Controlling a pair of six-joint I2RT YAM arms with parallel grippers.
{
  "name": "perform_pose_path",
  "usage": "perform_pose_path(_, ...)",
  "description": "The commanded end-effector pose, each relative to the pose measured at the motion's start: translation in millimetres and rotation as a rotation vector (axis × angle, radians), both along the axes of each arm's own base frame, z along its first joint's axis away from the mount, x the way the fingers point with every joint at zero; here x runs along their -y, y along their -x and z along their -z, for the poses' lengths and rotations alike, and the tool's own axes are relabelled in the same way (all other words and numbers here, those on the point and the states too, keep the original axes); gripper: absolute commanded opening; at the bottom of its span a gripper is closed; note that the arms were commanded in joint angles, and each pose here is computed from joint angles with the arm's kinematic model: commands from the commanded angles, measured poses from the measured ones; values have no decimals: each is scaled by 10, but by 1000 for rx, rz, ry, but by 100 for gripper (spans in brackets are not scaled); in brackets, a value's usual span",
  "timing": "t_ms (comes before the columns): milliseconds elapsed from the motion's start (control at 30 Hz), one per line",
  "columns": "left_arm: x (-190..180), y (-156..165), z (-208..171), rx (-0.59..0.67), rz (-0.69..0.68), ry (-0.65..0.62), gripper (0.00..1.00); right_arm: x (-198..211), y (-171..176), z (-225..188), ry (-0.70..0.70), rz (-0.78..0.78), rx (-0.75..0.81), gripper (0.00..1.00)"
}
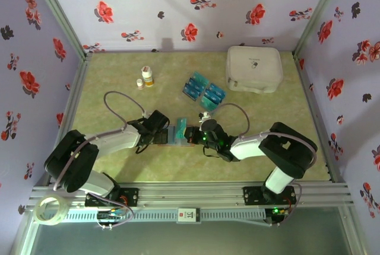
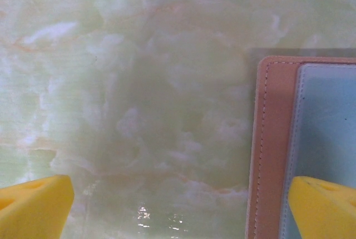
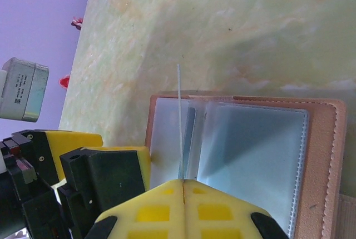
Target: Put the credit cards into the card holder
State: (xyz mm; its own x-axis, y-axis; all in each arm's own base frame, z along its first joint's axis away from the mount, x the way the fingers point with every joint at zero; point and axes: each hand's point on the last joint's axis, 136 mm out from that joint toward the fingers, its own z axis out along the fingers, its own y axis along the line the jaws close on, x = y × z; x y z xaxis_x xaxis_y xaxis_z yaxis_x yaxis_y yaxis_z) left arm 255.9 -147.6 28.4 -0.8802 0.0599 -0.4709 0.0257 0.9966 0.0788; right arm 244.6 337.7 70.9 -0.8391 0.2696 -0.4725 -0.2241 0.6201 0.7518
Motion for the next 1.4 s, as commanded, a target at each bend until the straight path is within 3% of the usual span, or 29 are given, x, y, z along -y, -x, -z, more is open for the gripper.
perform_pose_path(0,-113,82,72,-27,-20,-62,100,-31,8,10,-21,6,8,0)
perform_pose_path(933,-111,84,85,-33,-11,-78,100,-91,40,208,-77,1,-35,0)
perform_pose_path(1367,-118,92,81,-37,-12,-81,100,-5,30,14,-88,26,4,0)
